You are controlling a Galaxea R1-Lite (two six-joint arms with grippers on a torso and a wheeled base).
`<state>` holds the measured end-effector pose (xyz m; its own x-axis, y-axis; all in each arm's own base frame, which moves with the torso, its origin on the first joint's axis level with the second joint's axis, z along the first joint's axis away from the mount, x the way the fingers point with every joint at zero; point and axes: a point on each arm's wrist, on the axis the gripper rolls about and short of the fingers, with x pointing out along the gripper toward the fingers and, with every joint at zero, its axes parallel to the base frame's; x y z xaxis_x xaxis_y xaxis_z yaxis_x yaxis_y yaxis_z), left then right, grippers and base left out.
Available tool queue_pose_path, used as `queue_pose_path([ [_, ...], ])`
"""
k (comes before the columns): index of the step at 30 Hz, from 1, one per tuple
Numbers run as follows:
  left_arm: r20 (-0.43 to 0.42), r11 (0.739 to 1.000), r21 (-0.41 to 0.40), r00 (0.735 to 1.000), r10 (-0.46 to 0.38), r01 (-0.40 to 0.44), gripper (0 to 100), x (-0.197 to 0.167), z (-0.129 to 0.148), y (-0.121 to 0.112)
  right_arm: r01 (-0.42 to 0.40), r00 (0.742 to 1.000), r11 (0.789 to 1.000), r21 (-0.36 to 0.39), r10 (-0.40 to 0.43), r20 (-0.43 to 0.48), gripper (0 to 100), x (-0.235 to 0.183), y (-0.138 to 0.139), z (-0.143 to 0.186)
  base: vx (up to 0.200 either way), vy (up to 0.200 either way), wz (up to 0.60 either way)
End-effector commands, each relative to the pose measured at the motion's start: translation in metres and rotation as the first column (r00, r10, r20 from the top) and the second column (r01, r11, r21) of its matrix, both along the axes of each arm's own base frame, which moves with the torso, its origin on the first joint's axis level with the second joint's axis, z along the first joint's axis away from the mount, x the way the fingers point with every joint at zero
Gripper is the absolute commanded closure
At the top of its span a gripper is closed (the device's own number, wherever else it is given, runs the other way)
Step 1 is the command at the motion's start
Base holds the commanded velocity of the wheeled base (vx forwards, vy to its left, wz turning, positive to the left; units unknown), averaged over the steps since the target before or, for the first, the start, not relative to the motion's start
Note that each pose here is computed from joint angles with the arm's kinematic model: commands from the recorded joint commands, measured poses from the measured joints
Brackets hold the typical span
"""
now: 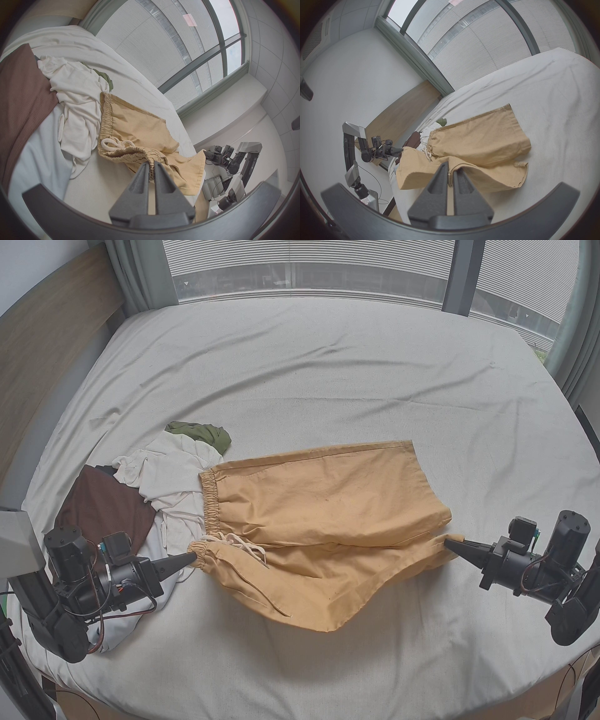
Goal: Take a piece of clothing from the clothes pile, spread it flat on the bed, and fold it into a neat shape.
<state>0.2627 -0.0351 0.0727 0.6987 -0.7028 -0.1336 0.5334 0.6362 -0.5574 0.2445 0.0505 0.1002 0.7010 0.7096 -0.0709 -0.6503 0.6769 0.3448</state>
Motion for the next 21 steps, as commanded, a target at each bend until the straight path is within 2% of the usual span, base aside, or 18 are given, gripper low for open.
queue_pose_path([
  [1,0.026,1.0,-0.001,1.0,0.01,-0.01,100,0.003,0.004,0.0,0.007,0.999,1.0,0.014,-0.008,0.048,100,0.0,-0.002,0.012,0.0,0.0,0.0],
  [7,0.07,0.997,-0.001,0.995,0.073,-0.073,100,0.014,0.011,0.002,0.017,0.995,0.999,0.04,-0.021,0.098,100,-0.001,-0.005,0.027,0.0,0.0,0.0],
  [10,0.066,0.996,-0.016,0.994,0.091,-0.09,100,0.016,0.013,0.002,0.016,0.991,0.999,0.048,-0.023,0.135,100,-0.003,-0.005,0.037,0.0,0.0,0.0],
  [21,0.068,0.995,-0.026,0.993,0.1,-0.099,100,0.018,0.015,0.003,0.024,0.986,0.998,0.053,-0.032,0.164,100,-0.015,-0.009,0.067,0.0,0.0,0.0],
])
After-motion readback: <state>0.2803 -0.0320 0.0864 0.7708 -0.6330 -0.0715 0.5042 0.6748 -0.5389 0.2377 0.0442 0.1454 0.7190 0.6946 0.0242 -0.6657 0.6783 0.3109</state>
